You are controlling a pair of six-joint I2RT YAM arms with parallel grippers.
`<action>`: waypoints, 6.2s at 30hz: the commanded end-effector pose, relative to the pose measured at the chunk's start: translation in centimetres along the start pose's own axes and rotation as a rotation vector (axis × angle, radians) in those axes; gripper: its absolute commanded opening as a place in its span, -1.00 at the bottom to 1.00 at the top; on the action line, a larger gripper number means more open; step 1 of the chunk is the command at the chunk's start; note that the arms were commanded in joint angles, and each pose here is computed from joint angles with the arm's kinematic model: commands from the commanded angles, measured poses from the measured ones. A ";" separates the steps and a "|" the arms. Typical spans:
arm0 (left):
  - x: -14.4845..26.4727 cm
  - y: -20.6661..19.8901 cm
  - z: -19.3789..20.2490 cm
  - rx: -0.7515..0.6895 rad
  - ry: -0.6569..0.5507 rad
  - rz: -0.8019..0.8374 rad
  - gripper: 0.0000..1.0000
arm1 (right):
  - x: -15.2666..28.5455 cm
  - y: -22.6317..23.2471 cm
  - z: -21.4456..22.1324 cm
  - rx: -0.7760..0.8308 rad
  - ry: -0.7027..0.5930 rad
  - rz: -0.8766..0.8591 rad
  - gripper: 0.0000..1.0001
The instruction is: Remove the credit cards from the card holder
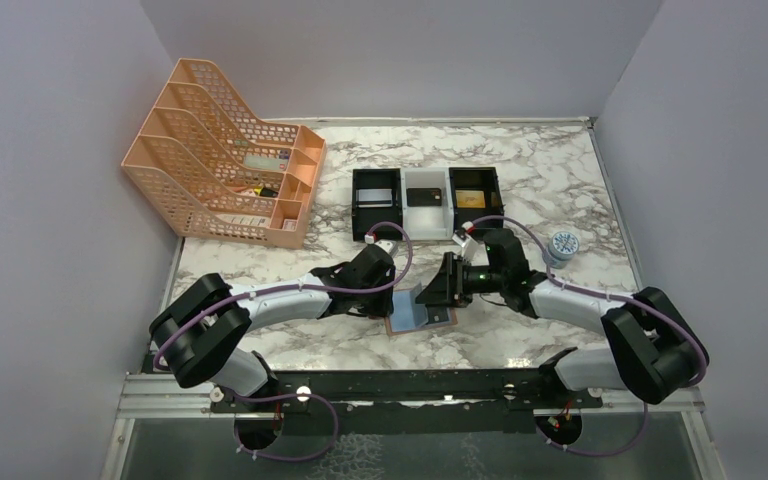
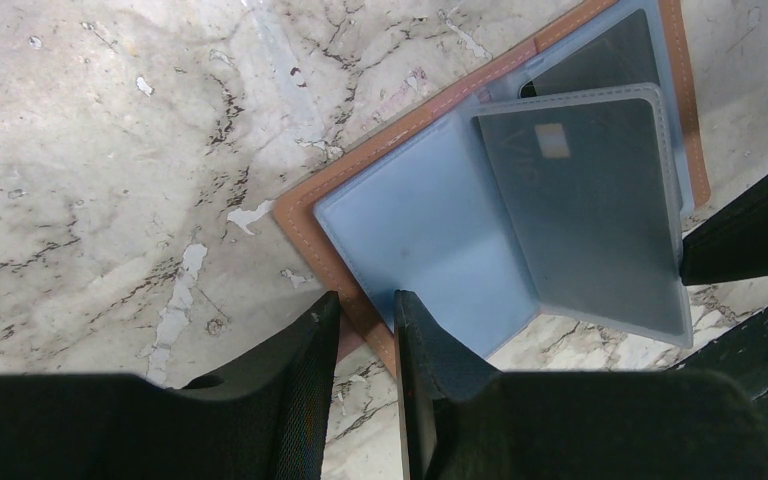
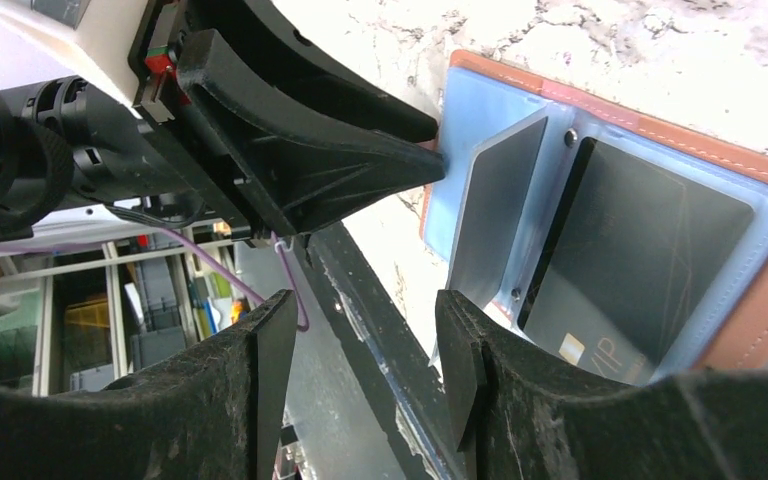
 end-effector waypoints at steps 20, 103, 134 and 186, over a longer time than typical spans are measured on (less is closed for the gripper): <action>1.0 -1.4 -1.4 0.011 -0.078 0.035 -0.42 | -1.1 0.6 0.1 0.013 0.062 -0.173 0.08; 0.9 -0.6 -0.3 -0.001 -0.054 0.023 -0.43 | -4.3 -3.4 0.2 -0.038 0.086 0.021 -0.94; 1.0 -1.5 -0.6 0.023 -0.021 0.025 -0.06 | -3.2 -2.1 -0.8 0.051 0.016 0.039 -0.48; -0.1 1.3 0.8 0.003 0.012 -0.117 -0.53 | -4.8 -3.1 0.4 0.017 0.126 0.036 -0.97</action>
Point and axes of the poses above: each gripper's point midway between its finger pads, its own x axis back along the fingers, its own y axis along the line the jaws close on, z = x × y, the point moved 7 cm from there along x, back along the fingers, and after that the axes turned 13 degrees about x, right-handed, at the moved point
